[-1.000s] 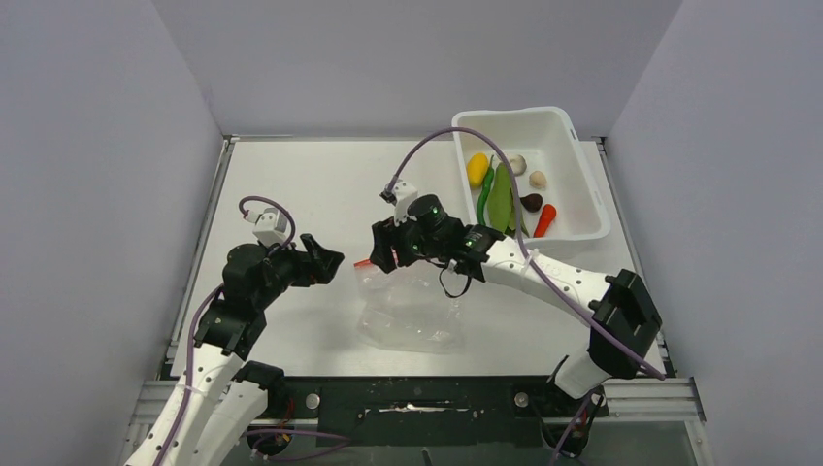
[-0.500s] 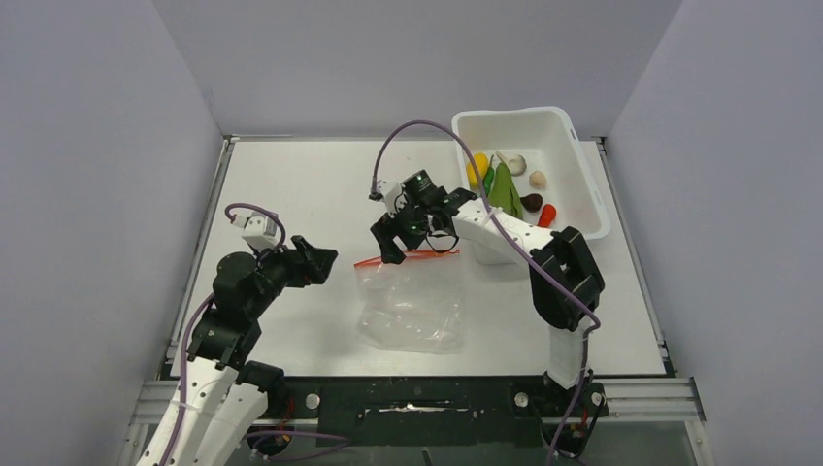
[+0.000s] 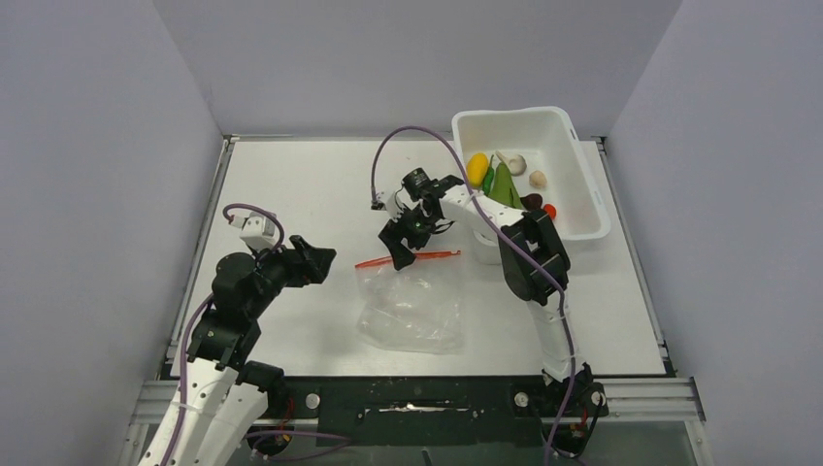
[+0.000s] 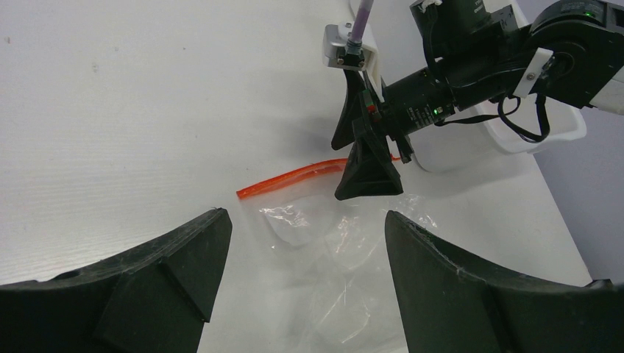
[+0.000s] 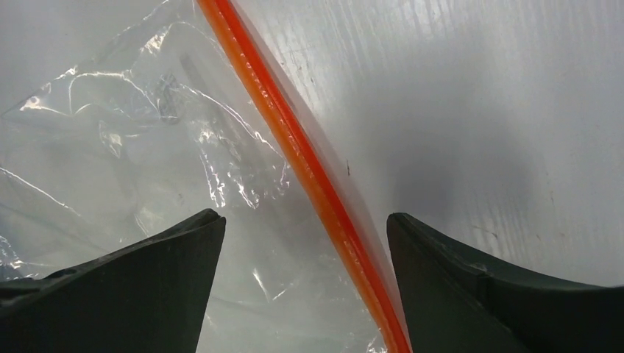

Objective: Place the food in the zip-top bag and seal the zipper
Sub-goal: Pick up the zipper food storage bag at the center of the board.

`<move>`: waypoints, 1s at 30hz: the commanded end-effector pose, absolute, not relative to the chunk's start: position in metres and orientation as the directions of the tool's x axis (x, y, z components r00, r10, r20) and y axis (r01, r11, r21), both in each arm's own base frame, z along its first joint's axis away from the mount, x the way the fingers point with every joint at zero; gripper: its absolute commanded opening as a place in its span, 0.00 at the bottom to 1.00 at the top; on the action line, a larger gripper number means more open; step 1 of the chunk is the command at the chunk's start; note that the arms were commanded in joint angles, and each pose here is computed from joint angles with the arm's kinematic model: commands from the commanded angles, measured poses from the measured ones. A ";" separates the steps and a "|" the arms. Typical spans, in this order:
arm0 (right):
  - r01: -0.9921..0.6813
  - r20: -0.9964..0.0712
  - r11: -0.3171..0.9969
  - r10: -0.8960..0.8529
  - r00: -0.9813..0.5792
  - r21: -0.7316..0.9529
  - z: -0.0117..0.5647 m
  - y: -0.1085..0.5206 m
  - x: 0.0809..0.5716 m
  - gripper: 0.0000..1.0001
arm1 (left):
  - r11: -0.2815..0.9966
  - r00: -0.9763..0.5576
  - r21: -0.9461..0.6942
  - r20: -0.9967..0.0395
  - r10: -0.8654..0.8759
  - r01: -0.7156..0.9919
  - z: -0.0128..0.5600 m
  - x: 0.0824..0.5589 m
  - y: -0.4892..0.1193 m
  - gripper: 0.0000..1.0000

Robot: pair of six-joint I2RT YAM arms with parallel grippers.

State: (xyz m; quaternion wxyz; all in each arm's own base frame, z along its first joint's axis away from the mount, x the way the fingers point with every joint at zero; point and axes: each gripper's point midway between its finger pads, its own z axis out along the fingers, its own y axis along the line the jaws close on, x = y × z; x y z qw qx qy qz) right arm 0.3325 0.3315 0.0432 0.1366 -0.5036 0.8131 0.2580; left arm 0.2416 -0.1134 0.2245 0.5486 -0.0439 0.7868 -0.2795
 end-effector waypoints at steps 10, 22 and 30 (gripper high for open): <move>-0.913 -0.493 0.299 -0.771 -0.403 0.279 0.045 0.337 0.336 0.64 | 0.834 -0.347 -0.488 -0.853 -0.391 0.259 0.239 0.247 -0.113 0.76; -0.917 -0.494 0.350 -0.773 -0.398 0.192 0.052 0.333 0.344 0.25 | 0.835 -0.347 -0.487 -0.852 -0.392 0.254 0.238 0.247 -0.111 0.76; -0.931 -0.586 0.350 -0.737 -0.339 0.098 0.100 0.339 0.338 0.00 | 0.836 -0.348 -0.489 -0.851 -0.394 0.249 0.238 0.248 -0.110 0.76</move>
